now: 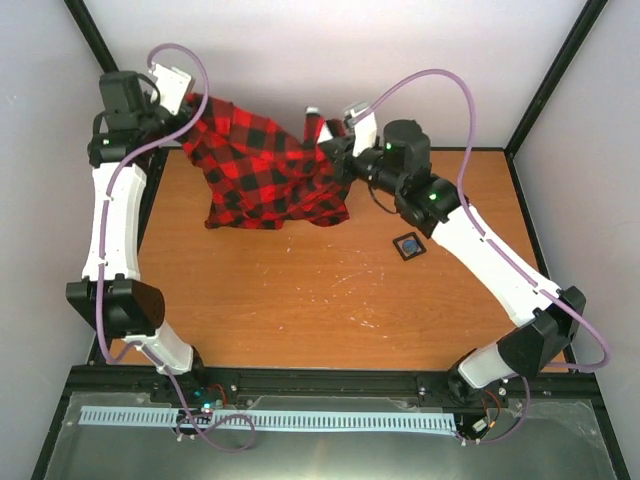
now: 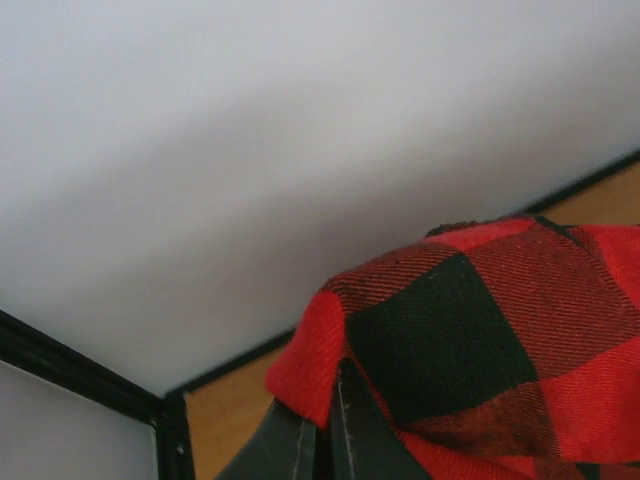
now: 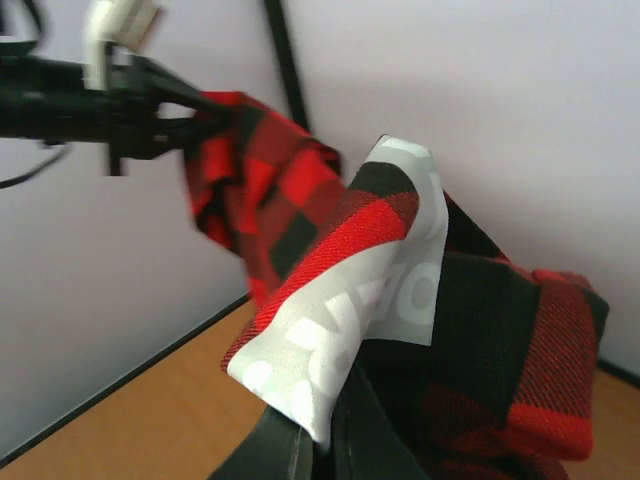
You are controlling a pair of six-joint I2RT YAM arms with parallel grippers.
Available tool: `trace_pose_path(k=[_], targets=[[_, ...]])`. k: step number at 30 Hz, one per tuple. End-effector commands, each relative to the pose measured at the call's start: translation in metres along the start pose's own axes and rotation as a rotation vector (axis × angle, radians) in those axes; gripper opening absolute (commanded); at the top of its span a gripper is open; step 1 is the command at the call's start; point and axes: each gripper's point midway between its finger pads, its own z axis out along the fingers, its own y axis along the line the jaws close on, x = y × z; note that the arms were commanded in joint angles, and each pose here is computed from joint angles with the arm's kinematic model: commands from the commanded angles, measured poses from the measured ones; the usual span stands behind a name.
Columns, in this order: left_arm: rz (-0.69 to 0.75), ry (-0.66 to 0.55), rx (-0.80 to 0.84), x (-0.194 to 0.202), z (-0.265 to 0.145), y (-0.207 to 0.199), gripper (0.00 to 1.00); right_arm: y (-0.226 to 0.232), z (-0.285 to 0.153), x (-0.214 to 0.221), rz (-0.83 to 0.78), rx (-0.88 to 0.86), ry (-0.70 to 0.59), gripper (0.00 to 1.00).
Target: Remove the brooch from the garment
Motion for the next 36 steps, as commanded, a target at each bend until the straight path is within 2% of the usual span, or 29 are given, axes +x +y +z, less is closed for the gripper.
trace_pose_path(k=[1, 5, 9, 10, 11, 12, 13, 15, 19, 22, 26, 30, 34, 36], targets=[[0.061, -0.048, 0.029, 0.003, -0.018, -0.016, 0.03, 0.043, -0.029, -0.013, 0.036, -0.089, -0.008, 0.03], [0.042, -0.044, 0.052, 0.012, -0.01, -0.02, 0.04, 0.025, -0.025, -0.012, 0.066, 0.005, 0.016, 0.03], [0.022, -0.021, 0.069, 0.028, 0.017, -0.02, 0.1, -0.026, 0.005, 0.026, 0.199, 0.09, 0.156, 0.03], [0.02, 0.002, 0.076, 0.041, 0.029, -0.021, 0.23, -0.042, 0.014, 0.042, 0.23, 0.11, 0.193, 0.03], [0.023, 0.032, 0.094, 0.057, 0.042, -0.024, 0.43, -0.054, 0.023, 0.063, 0.241, 0.135, 0.234, 0.03], [0.025, 0.065, 0.115, 0.075, 0.055, -0.028, 0.59, -0.064, 0.031, 0.084, 0.244, 0.162, 0.273, 0.03], [0.032, 0.1, 0.133, 0.092, 0.066, -0.033, 0.68, -0.074, 0.041, 0.109, 0.248, 0.188, 0.322, 0.03], [0.05, 0.156, 0.174, 0.121, 0.078, -0.043, 0.79, -0.089, 0.054, 0.151, 0.262, 0.226, 0.405, 0.03], [0.198, 0.119, 0.312, 0.14, 0.058, -0.085, 0.98, -0.118, 0.07, 0.206, 0.294, 0.296, 0.506, 0.03], [0.388, 0.092, 0.387, 0.147, 0.027, -0.125, 1.0, -0.138, 0.079, 0.227, 0.323, 0.342, 0.527, 0.03], [0.554, 0.09, 0.579, 0.176, -0.015, -0.197, 1.0, -0.165, 0.09, 0.241, 0.372, 0.384, 0.531, 0.03], [0.682, 0.209, 0.821, 0.245, -0.056, -0.276, 0.93, -0.187, 0.096, 0.252, 0.4, 0.425, 0.546, 0.03], [0.754, 0.329, 0.948, 0.307, -0.075, -0.326, 0.82, -0.192, 0.097, 0.261, 0.398, 0.443, 0.561, 0.03], [0.752, 0.349, 0.989, 0.32, -0.077, -0.341, 0.8, -0.193, 0.096, 0.264, 0.398, 0.445, 0.566, 0.03]])
